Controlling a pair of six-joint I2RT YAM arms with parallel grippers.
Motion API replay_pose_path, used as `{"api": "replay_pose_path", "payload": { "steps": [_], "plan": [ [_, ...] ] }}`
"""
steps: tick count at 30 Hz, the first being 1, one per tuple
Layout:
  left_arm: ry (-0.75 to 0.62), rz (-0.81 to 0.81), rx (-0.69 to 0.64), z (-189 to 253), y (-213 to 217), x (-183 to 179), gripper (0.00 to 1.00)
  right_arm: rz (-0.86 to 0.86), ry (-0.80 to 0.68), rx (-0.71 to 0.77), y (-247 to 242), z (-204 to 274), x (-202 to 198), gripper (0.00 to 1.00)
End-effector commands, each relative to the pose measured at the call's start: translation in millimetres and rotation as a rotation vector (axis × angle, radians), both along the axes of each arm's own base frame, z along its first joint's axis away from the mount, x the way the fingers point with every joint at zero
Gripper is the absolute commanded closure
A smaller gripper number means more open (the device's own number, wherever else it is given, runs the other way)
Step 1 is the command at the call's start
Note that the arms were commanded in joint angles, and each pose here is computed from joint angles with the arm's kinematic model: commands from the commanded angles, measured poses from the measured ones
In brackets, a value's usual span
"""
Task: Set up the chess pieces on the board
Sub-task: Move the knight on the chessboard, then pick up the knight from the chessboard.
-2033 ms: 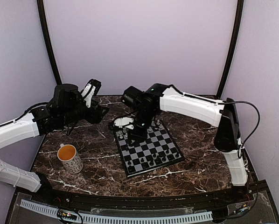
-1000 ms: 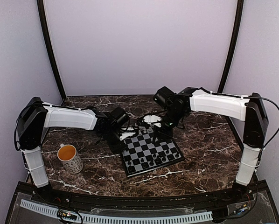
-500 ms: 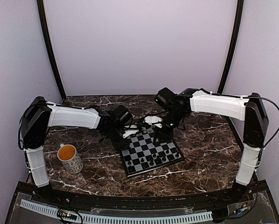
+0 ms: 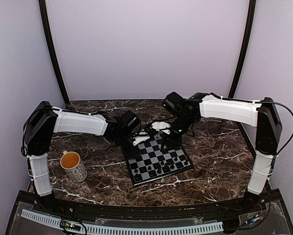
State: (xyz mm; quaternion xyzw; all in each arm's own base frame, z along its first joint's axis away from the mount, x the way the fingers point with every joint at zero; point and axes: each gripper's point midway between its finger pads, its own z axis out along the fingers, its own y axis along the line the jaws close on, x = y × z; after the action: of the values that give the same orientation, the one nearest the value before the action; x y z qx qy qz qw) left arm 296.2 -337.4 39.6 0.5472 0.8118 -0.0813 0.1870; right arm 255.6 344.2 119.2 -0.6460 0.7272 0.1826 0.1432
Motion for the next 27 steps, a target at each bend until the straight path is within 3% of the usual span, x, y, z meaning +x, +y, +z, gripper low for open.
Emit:
{"api": "replay_pose_path", "payload": {
  "steps": [1,5,16,27],
  "plan": [
    [0.055,-0.032,-0.005,-9.8,-3.9,-8.8,0.52,0.0,-0.018,0.049,0.4,17.0,0.2,0.6],
    [0.093,-0.019,0.0,-12.7,0.1,-13.0,0.57,-0.003,-0.017,0.05,-0.8,18.0,0.3,0.59],
    [0.17,0.022,0.062,-17.6,22.9,-31.1,0.53,-0.006,-0.003,0.053,-0.9,17.8,0.3,0.59],
    [0.187,0.044,0.082,-15.6,33.4,-36.1,0.64,-0.003,0.018,0.051,1.9,16.3,-0.3,0.59]
  ]
}}
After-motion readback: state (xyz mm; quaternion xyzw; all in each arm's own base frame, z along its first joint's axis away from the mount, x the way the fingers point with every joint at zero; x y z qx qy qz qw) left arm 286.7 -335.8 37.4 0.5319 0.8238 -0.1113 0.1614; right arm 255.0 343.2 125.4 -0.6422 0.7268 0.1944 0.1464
